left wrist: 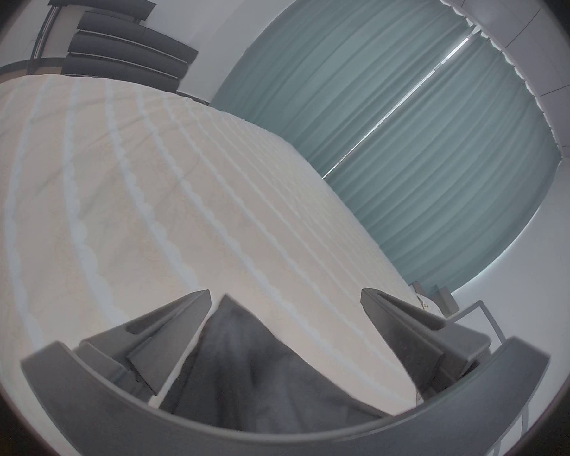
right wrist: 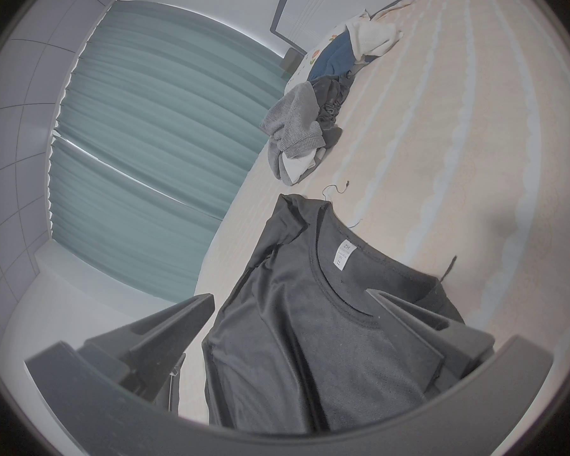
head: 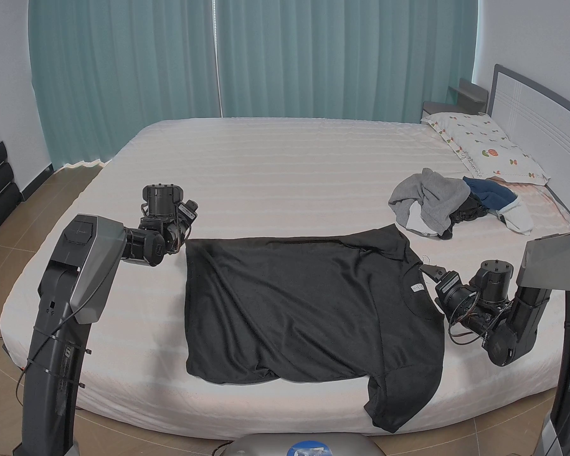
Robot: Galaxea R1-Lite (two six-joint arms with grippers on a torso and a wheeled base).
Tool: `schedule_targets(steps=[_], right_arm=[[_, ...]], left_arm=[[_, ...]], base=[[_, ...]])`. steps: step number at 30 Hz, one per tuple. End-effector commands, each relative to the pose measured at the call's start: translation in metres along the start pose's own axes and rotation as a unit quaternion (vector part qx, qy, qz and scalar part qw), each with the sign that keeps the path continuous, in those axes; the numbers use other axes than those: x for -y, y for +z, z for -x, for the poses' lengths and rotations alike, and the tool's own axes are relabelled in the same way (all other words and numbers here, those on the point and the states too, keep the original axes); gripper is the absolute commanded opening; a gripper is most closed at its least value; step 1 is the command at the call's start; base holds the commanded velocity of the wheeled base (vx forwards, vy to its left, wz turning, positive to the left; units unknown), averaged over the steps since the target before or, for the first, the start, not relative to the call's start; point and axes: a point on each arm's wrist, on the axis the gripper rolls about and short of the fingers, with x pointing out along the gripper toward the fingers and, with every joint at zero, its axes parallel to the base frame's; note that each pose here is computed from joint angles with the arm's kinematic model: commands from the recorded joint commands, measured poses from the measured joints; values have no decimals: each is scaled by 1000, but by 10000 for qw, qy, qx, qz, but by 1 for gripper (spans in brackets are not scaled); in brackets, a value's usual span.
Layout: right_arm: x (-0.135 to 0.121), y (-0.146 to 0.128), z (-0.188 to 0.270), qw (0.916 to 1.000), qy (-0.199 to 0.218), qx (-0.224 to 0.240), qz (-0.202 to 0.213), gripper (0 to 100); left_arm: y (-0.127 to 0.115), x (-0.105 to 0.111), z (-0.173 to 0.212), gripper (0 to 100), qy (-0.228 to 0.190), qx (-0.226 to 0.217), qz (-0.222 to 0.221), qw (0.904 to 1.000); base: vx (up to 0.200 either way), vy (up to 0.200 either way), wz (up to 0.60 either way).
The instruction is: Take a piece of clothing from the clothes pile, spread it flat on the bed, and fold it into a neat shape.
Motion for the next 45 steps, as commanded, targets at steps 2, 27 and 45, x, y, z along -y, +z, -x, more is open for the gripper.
schedule_targets(steps=[2, 27, 45], right_arm=[[1, -1, 2, 10000, -18, -29, 6, 100], [-11, -4, 35, 9962, -69, -184, 843, 100], [5, -10, 42, 9958, -275, -368, 796, 100]], left_arm=[[11, 6, 26, 100, -8, -449, -19, 9990], [-56, -40, 208, 100, 182, -2073, 112, 9780], [-109, -84, 223, 100, 608, -2399, -241, 9686]], base=[[0, 0, 0], [-32, 0, 0], [-22, 0, 0]])
